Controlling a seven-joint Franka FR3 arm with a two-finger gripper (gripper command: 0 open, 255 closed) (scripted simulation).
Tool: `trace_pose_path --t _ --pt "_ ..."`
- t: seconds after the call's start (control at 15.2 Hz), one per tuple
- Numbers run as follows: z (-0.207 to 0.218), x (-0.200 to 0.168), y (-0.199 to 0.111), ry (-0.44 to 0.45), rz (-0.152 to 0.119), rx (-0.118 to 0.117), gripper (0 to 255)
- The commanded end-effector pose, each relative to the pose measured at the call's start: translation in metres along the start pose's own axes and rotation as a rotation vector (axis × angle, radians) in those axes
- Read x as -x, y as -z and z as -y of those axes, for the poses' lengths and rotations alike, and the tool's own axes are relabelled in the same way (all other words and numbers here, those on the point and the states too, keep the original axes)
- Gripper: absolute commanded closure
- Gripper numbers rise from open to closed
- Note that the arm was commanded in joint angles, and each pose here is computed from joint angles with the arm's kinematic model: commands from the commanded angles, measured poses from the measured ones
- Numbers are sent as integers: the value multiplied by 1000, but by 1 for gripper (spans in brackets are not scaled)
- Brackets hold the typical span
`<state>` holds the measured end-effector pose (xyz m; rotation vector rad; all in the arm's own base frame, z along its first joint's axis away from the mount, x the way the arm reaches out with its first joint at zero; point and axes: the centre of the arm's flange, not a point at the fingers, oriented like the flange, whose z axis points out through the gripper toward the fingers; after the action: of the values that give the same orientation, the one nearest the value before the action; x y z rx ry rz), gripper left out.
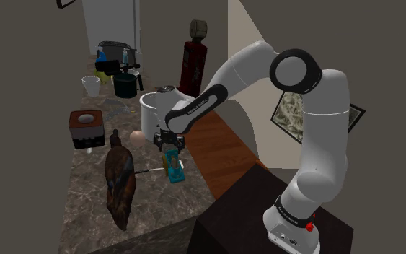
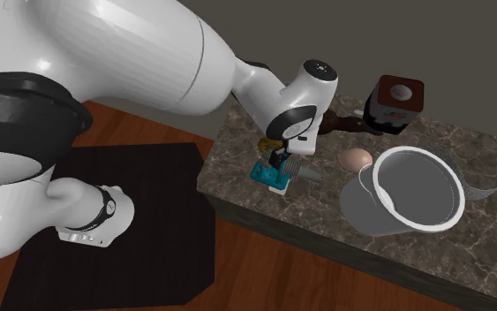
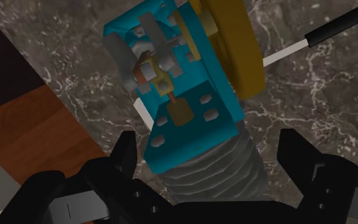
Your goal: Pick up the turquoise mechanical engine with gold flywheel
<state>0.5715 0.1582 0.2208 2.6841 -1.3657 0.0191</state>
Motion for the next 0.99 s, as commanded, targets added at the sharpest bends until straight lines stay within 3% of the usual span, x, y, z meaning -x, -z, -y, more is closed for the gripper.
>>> trace_pose_path --t 0.0,0.13,0.2,0.92 --pt "1 2 -12 0 0 0 0" --pt "1 2 -15 0 0 0 0" --pt "1 2 -16 0 0 0 255" --pt "0 1 -4 0 0 0 255"
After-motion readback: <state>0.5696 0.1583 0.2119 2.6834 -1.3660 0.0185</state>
